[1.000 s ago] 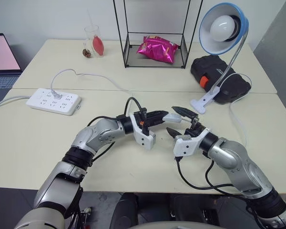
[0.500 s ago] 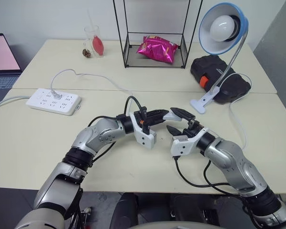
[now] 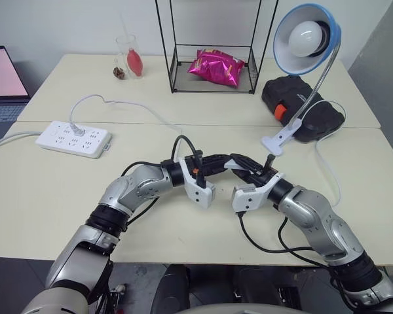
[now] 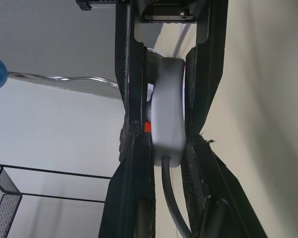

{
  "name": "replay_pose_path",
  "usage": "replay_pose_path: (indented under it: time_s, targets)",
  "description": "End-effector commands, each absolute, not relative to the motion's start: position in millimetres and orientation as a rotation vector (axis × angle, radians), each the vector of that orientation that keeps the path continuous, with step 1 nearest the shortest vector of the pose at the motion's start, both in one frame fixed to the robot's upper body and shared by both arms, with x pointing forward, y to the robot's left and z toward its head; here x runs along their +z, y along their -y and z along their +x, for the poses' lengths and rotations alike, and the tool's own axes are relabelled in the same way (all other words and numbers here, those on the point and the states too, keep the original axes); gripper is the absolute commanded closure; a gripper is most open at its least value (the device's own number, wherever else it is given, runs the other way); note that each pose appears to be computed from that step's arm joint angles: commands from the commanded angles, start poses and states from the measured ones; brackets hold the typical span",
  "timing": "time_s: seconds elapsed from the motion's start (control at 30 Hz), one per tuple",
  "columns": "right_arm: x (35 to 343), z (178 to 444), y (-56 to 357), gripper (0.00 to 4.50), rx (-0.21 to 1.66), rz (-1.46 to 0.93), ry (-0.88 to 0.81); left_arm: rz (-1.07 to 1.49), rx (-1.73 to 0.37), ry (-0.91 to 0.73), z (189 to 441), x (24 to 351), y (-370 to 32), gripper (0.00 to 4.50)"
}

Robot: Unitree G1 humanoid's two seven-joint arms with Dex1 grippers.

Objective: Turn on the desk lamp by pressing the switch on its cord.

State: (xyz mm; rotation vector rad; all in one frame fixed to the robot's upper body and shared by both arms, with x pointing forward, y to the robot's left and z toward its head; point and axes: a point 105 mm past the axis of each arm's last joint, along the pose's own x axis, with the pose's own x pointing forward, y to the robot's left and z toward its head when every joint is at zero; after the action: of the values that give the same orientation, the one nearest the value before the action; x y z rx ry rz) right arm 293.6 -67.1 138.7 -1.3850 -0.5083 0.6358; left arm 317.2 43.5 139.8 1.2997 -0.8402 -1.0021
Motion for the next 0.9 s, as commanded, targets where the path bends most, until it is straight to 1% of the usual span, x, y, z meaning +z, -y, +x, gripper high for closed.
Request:
replay_pose_path:
  time_s: [0.03, 0.17, 0.23, 0.27, 0.33, 0.43, 0.57, 0.9]
  targets:
    - [149.4, 290.7, 61.3, 3.62, 0.613, -1.379, 0.583, 1.257, -0.975, 0.898, 312.9, 154.3, -38.7, 4.11]
    - [150.1, 291.1, 63.4, 3.62, 0.608, -1.328, 0.569, 1.252, -0.976, 0.897, 312.3, 154.5, -38.2, 4.11]
    - [150.7, 291.6, 66.5, 2.92, 0.592, -1.313, 0.554, 1.252, -0.977, 0.895, 312.1, 154.0, -38.3, 4.11]
    - [150.5, 292.1, 67.6, 2.83, 0.586, -1.316, 0.549, 1.252, -0.978, 0.894, 312.1, 153.9, -38.4, 4.11]
    - [152.3, 292.8, 70.1, 2.38, 0.557, -1.346, 0.562, 1.253, -0.978, 0.892, 312.2, 153.7, -38.6, 4.11]
    - [157.8, 289.5, 73.6, 2.35, 0.519, -1.377, 0.594, 1.255, -0.973, 0.88, 313.4, 153.2, -39.7, 4.11]
    - [157.0, 279.7, 74.7, 2.35, 0.525, -1.383, 0.596, 1.257, -0.968, 0.864, 314.9, 151.7, -41.2, 4.11]
    - [152.8, 278.1, 71.8, 2.35, 0.544, -1.398, 0.578, 1.26, -0.968, 0.847, 316.3, 149.3, -42.2, 4.11]
